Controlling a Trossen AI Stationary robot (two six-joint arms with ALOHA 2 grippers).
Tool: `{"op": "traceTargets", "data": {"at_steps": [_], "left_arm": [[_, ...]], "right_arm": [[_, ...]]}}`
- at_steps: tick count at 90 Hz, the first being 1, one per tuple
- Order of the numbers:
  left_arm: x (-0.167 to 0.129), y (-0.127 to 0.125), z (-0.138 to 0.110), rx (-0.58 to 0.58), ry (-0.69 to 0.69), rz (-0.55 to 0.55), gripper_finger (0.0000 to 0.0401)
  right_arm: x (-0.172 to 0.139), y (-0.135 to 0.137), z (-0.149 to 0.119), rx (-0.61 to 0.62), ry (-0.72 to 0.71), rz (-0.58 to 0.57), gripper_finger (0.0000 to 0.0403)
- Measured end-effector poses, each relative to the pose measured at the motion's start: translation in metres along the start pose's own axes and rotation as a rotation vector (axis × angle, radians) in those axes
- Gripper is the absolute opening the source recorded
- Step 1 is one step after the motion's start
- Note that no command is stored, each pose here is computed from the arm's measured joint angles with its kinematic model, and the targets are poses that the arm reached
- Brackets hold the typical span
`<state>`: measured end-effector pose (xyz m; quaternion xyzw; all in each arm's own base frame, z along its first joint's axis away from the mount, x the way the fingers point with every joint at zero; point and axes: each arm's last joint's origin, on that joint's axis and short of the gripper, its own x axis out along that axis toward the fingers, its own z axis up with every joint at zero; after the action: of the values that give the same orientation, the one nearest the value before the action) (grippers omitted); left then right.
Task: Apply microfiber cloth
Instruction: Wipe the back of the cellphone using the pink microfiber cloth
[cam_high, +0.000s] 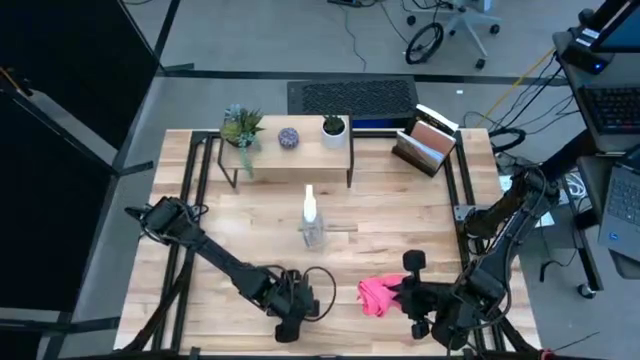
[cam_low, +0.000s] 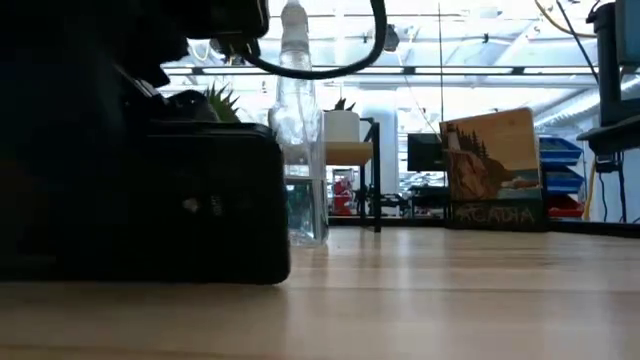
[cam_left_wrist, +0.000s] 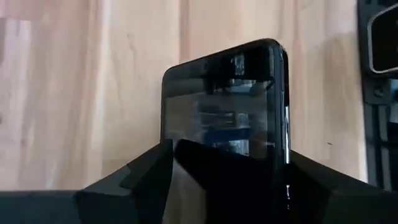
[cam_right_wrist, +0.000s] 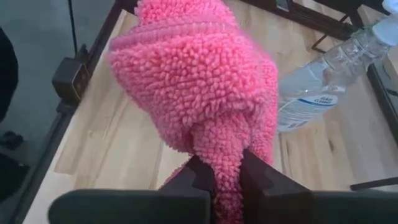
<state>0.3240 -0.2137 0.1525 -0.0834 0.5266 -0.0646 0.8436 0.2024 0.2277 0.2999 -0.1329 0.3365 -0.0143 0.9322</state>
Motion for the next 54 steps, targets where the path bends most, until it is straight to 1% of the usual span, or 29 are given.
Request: {"op": "traceTargets", "data": {"at_steps": [22,32,36,46,54], "left_arm": [[0.001,0.006,0.004,-0.014,-0.020,0.029,0.0225],[0.001,0.008,0.008,-0.054,-0.008,-0.029,0.0225],[0.001,0.010,0.009,-0.061,-0.009,-0.037,0.0225],[0.002,0.017,0.013,-0.075,-0.006,-0.019,0.0225],[0.001,0.019,0.013,-0.076,0.001,0.016,0.0225]], "right_arm": [[0.000,0.000,0.000,0.002,0.000,0.000,0.0009],[0.000,0.000,0.000,0.001,0.000,0.000,0.0009],[0.000,0.000,0.000,0.001,0.000,0.000,0.0009],[0.000,0.000,0.000,0.001,0.000,0.000,0.0009],[0.000,0.000,0.000,0.001,0.000,0.000,0.0009]]}}
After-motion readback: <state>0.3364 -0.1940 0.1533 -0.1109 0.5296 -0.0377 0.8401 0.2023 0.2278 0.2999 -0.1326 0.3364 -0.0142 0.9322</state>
